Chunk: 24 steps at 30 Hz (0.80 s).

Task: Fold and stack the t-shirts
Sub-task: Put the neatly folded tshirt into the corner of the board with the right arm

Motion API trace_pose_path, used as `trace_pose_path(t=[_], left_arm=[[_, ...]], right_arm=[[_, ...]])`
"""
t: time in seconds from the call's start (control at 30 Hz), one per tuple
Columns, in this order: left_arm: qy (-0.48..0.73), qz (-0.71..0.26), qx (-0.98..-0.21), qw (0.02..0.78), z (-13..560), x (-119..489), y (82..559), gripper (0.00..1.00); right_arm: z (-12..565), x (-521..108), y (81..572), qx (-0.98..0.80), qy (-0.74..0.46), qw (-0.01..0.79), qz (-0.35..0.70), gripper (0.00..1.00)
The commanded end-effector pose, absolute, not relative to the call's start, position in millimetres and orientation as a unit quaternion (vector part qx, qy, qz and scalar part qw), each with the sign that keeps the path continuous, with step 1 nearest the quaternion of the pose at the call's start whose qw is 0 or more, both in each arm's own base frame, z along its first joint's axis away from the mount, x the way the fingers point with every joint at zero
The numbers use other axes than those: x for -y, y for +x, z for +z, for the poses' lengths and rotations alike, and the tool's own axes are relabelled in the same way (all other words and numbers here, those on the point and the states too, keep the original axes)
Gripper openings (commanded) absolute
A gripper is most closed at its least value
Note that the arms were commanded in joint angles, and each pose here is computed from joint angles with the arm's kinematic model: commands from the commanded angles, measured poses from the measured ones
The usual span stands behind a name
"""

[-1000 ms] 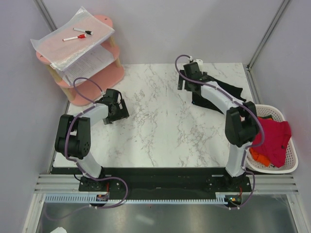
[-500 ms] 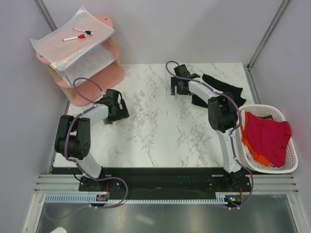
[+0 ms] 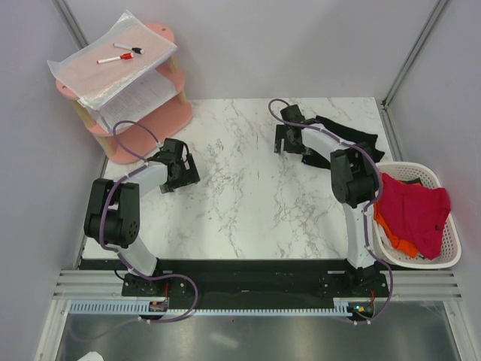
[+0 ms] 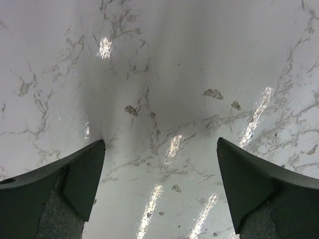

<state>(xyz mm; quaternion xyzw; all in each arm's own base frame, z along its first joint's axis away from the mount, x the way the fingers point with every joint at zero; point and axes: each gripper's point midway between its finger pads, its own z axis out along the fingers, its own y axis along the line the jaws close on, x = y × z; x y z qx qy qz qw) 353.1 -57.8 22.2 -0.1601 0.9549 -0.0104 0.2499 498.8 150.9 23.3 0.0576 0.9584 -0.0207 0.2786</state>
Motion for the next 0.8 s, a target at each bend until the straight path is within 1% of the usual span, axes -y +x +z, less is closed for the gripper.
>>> trace_pose_path(t=[0.0,0.23,0.37,0.6,0.77], left_arm=[[-0.148,-0.022,-0.954,0.259,29,62,353,1.0],[-0.145,-0.024,-0.953,0.263,33,63,353,1.0],[-0.144,-0.023,-0.954,0.263,33,63,352,1.0],[-0.144,-0.021,-0.953,0.265,34,62,352,1.0],[-0.143,-0.018,-0.952,0.269,36,60,352,1.0]], right_arm=[[18,-99,470,-0.964,0.09,0.239,-0.07,0.98],[24,-37,459,-0.954,0.156,0.237,-0.098,0.98],[32,-18,457,-0.949,0.176,0.242,-0.1,0.98],[48,-30,470,-0.945,0.172,0.27,-0.068,0.98],[89,-56,489,-0.928,0.136,0.338,-0.073,0.98]])
